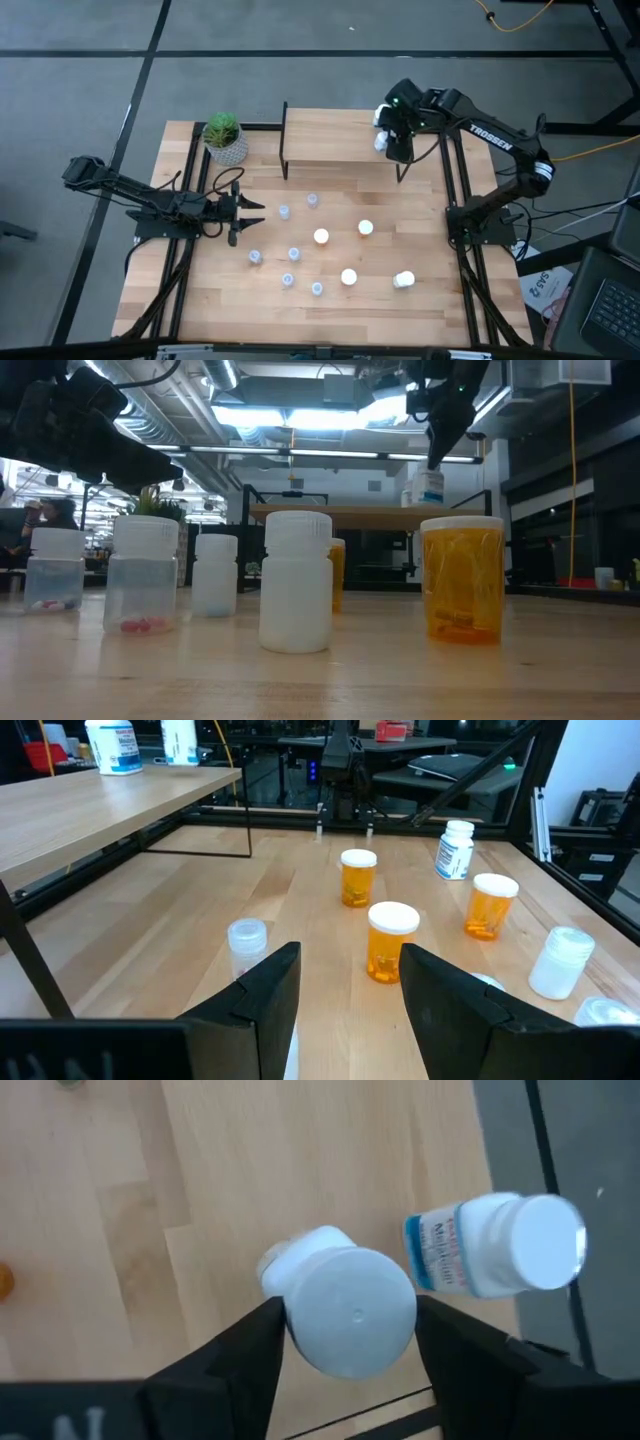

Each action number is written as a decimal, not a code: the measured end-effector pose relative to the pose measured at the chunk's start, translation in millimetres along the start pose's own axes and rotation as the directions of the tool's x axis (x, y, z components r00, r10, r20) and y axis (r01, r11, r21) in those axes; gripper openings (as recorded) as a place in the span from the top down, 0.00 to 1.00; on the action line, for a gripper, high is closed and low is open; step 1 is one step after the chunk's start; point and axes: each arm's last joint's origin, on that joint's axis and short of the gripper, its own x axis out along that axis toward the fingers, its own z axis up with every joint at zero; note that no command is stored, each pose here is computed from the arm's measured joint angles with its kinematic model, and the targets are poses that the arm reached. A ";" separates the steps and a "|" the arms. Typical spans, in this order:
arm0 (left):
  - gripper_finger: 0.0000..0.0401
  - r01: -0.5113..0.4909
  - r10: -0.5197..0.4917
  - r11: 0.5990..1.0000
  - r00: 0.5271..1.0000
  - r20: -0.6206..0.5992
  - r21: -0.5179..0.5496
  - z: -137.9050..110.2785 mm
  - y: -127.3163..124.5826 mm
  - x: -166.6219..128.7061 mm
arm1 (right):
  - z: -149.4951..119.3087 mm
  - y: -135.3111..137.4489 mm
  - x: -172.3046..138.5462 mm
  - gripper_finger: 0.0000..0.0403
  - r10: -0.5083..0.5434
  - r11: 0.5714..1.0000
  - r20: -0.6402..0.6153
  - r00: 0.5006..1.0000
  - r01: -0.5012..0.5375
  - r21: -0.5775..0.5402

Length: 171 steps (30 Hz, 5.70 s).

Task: Pick and place medicine bottles onto shelf by color
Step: Put the bottom white supplement bottle on the shelf aligned with the other white supplement bottle

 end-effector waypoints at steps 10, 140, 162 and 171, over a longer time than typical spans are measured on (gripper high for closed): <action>0.59 0.000 0.000 1.000 1.000 0.001 0.000 0.2 0.0 0.0 | 1.7 -0.4 3.9 0.45 -0.011 0.989 0.018 1.000 0.008 0.145; 0.59 -0.002 0.002 1.000 1.000 -0.020 0.003 -2.0 0.2 0.0 | 17.3 43.9 46.8 0.77 -0.269 0.906 -0.136 0.953 0.299 0.300; 0.59 -0.001 0.001 1.000 1.000 -0.021 0.002 -2.1 0.2 0.0 | -19.4 29.7 -18.9 0.77 -0.322 0.838 -0.217 0.921 0.385 0.387; 0.59 -0.002 0.002 1.000 1.000 -0.021 -0.020 -2.0 0.2 0.0 | -26.9 -11.4 -10.3 0.77 -0.212 0.805 -0.161 0.964 0.266 0.531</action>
